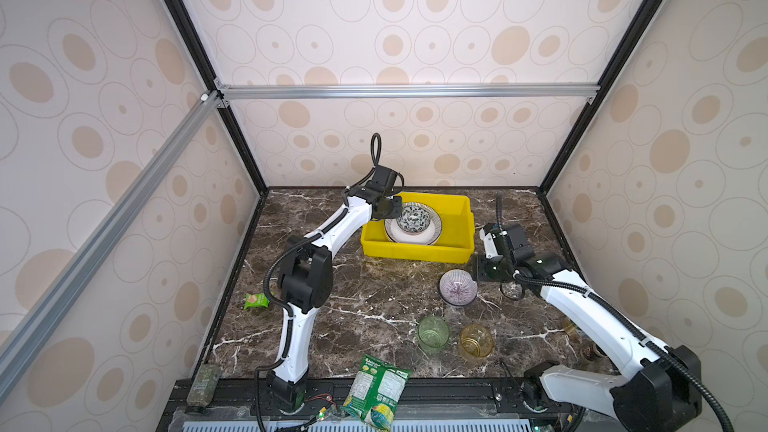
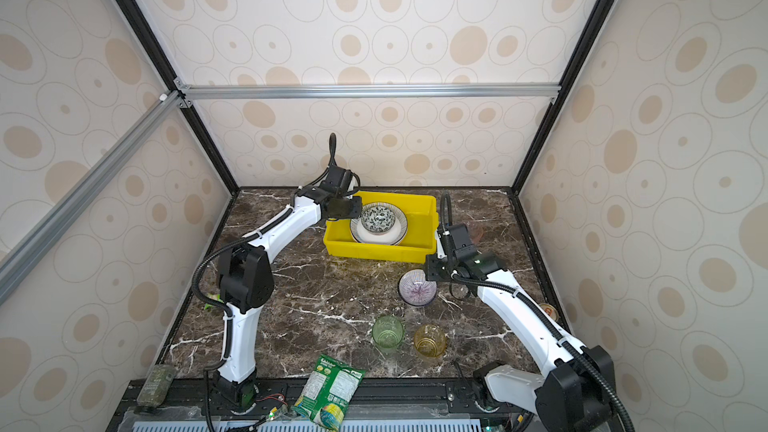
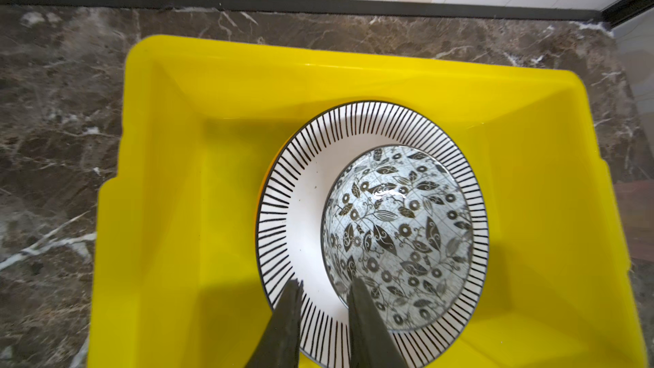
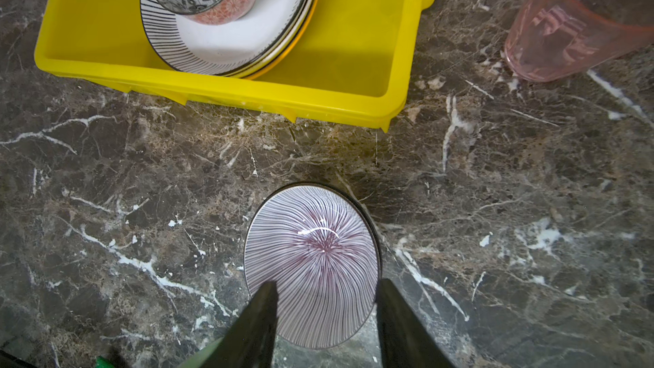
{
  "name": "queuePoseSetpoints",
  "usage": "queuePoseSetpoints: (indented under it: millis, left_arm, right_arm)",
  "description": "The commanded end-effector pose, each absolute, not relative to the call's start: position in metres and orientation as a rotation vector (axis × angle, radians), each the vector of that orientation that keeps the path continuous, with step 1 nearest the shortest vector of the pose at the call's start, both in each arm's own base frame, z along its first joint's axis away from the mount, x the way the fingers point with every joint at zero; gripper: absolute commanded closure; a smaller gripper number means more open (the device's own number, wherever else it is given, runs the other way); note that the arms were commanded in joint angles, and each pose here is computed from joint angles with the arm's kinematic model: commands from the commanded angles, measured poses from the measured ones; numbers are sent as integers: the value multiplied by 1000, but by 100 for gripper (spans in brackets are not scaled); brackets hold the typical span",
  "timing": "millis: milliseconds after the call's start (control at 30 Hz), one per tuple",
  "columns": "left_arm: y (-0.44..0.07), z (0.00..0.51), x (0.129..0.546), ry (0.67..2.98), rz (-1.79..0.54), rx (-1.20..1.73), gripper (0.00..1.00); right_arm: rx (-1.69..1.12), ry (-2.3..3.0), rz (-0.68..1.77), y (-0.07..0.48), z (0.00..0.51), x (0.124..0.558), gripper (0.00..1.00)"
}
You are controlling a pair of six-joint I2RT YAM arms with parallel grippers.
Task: Place the mixed dishes into the plastic bin
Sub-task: 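Open the left gripper and raise it away from the bowl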
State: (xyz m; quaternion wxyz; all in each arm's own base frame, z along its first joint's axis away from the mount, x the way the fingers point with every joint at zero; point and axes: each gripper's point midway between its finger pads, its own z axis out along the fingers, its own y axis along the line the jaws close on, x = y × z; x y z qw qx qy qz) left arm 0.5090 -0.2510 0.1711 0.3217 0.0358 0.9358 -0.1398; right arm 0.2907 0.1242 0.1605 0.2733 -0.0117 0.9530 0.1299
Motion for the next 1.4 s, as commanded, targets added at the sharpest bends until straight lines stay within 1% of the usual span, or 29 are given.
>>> queuePoseSetpoints:
  millis: [0, 167, 400, 867, 1067, 1367]
  left_arm:
    - [-239, 198, 503, 2397, -349, 88, 74]
    - [-228, 213, 484, 2369, -348, 85, 73]
    - [-211, 226, 449, 2348, -352, 89, 74]
    - [-173, 196, 375, 2416, -292, 47, 74]
    - [-165, 189, 359, 2412, -309, 9, 74]
    - [-165, 179, 357, 2422, -309, 16, 74]
  right_arm:
    - [-18, 2612, 301, 116, 148, 281, 49]
    - [-7, 2629, 280, 112, 139, 277, 46]
    - [-5, 2655, 258, 109, 124, 274, 46]
    - [-11, 2715, 221, 112, 99, 283, 50]
    - [-4, 2739, 163, 108, 89, 287, 52]
    - [22, 2751, 153, 109, 81, 294, 58]
